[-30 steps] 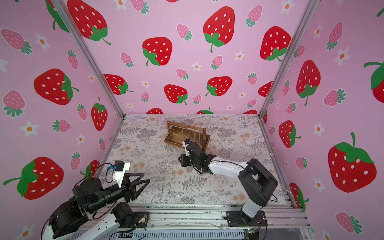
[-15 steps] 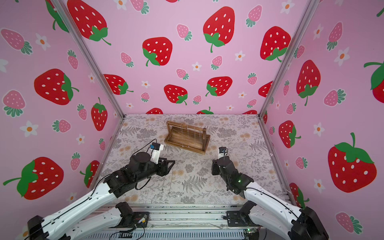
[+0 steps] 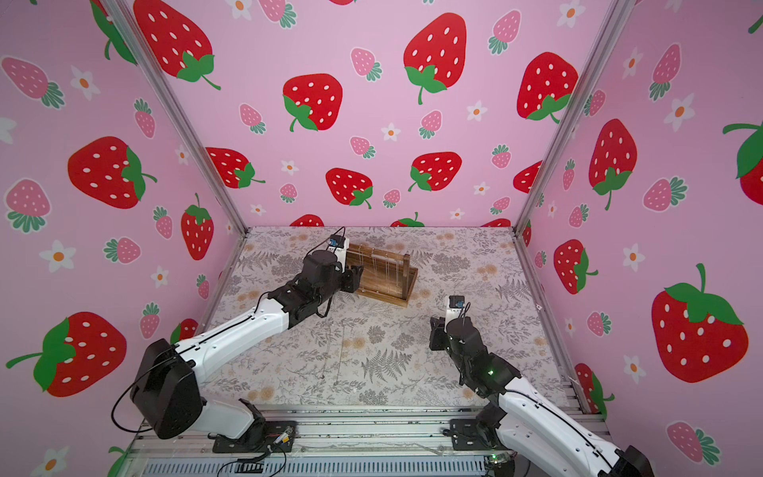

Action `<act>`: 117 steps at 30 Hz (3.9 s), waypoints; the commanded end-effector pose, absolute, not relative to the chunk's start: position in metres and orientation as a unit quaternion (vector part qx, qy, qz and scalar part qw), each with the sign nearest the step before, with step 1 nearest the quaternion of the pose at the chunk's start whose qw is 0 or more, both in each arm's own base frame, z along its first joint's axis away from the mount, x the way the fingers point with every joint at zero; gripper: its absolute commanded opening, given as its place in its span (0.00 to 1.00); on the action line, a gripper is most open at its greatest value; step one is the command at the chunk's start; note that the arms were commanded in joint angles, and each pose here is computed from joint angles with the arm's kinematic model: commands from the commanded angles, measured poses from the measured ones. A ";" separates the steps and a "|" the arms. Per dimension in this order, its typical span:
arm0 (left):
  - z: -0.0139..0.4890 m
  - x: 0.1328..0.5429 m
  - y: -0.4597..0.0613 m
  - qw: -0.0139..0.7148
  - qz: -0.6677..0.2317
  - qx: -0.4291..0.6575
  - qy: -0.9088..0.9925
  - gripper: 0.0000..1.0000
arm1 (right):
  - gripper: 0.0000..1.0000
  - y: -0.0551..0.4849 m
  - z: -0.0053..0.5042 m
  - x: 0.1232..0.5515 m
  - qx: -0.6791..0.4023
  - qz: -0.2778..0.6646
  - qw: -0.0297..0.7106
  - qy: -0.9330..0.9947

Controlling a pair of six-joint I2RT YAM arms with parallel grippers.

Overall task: Take the necklace off the jewelry display stand
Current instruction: Take off the necklace from the stand.

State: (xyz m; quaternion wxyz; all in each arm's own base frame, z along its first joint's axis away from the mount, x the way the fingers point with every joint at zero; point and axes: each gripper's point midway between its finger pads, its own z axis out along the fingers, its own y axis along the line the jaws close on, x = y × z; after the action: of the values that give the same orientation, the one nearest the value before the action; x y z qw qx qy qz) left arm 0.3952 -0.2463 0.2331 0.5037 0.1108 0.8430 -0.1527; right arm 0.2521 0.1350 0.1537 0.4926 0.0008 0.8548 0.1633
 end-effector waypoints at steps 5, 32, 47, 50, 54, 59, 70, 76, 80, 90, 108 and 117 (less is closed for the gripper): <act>0.252 0.427 -0.257 0.528 -0.152 0.114 0.828 0.52 | 0.29 0.131 0.146 0.250 0.005 0.156 0.482 0.862; 0.209 0.405 -0.244 0.490 -0.175 0.109 0.847 0.00 | 0.29 0.137 0.129 0.258 -0.006 0.133 0.459 0.878; 0.188 0.395 -0.238 0.481 -0.181 0.098 0.852 0.09 | 0.29 0.137 0.126 0.259 -0.007 0.131 0.455 0.881; 0.194 0.396 -0.240 0.489 -0.183 0.108 0.846 0.35 | 0.29 0.137 0.127 0.259 -0.007 0.131 0.456 0.880; 0.209 0.399 -0.241 0.499 -0.219 0.123 0.830 0.42 | 0.29 0.137 0.127 0.258 -0.006 0.132 0.456 0.880; 0.226 0.407 -0.236 0.509 -0.257 0.136 0.810 0.41 | 0.29 0.136 0.129 0.258 -0.005 0.134 0.457 0.879; 0.236 0.416 -0.250 0.507 -0.313 0.173 0.784 0.37 | 0.29 0.137 0.128 0.258 -0.005 0.135 0.455 0.880; 0.236 0.424 -0.253 0.506 -0.313 0.168 0.786 0.35 | 0.29 0.137 0.128 0.258 -0.005 0.135 0.456 0.880; 0.234 0.429 -0.252 0.508 -0.306 0.163 0.788 0.29 | 0.29 0.137 0.128 0.258 -0.006 0.135 0.456 0.880; 0.229 0.435 -0.254 0.508 -0.297 0.162 0.792 0.20 | 0.29 0.138 0.128 0.258 -0.006 0.137 0.455 0.880; 0.228 0.436 -0.259 0.504 -0.291 0.166 0.796 0.00 | 0.28 0.138 0.134 0.255 -0.006 0.153 0.466 0.871; 0.227 0.436 -0.258 0.504 -0.284 0.165 0.799 0.15 | 0.27 0.138 0.134 0.255 -0.007 0.153 0.466 0.872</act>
State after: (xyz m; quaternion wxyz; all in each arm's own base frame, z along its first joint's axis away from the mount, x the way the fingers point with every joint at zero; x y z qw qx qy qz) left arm 0.4323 -0.2557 0.2060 0.4846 0.1605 0.8112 -0.2853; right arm 0.2536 0.1382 0.1293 0.4572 -0.0067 0.8769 0.1479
